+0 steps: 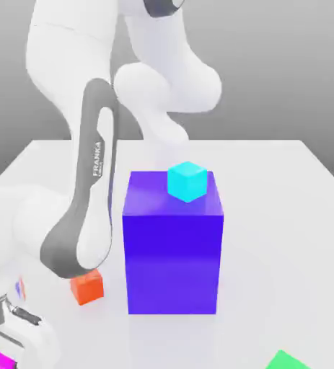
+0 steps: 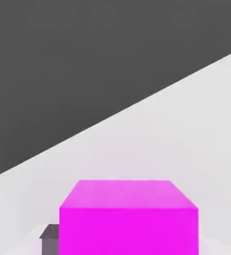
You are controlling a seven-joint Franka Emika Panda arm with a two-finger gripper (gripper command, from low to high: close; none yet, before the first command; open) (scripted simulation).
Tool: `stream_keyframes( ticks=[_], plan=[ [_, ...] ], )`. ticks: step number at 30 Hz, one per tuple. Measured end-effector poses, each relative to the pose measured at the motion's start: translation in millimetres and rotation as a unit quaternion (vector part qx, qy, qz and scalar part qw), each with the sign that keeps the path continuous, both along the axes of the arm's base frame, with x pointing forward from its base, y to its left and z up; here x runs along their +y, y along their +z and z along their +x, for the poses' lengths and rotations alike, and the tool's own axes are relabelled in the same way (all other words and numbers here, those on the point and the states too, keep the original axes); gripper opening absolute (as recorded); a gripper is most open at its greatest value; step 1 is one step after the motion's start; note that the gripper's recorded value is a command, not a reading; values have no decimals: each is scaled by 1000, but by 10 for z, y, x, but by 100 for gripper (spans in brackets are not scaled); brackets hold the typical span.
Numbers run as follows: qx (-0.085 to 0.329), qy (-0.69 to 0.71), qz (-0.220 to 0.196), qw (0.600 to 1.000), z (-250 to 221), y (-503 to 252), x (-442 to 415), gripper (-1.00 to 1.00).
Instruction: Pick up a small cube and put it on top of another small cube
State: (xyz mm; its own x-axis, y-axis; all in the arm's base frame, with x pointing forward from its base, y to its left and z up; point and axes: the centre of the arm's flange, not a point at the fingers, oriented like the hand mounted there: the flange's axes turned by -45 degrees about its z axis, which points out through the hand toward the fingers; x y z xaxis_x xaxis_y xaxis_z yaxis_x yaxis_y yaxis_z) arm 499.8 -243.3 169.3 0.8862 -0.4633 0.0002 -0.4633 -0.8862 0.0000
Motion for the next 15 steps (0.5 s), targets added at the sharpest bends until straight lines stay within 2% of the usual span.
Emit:
stream_keyframes(
  ticks=[2, 8, 15],
  plan=[
    [1, 19, 3, 1000, 79, 198, 193, -100],
    [5, 162, 12, 987, 493, 375, 1681, -100],
    [3, 324, 8, 946, 443, 619, 3435, -100]
  ],
)
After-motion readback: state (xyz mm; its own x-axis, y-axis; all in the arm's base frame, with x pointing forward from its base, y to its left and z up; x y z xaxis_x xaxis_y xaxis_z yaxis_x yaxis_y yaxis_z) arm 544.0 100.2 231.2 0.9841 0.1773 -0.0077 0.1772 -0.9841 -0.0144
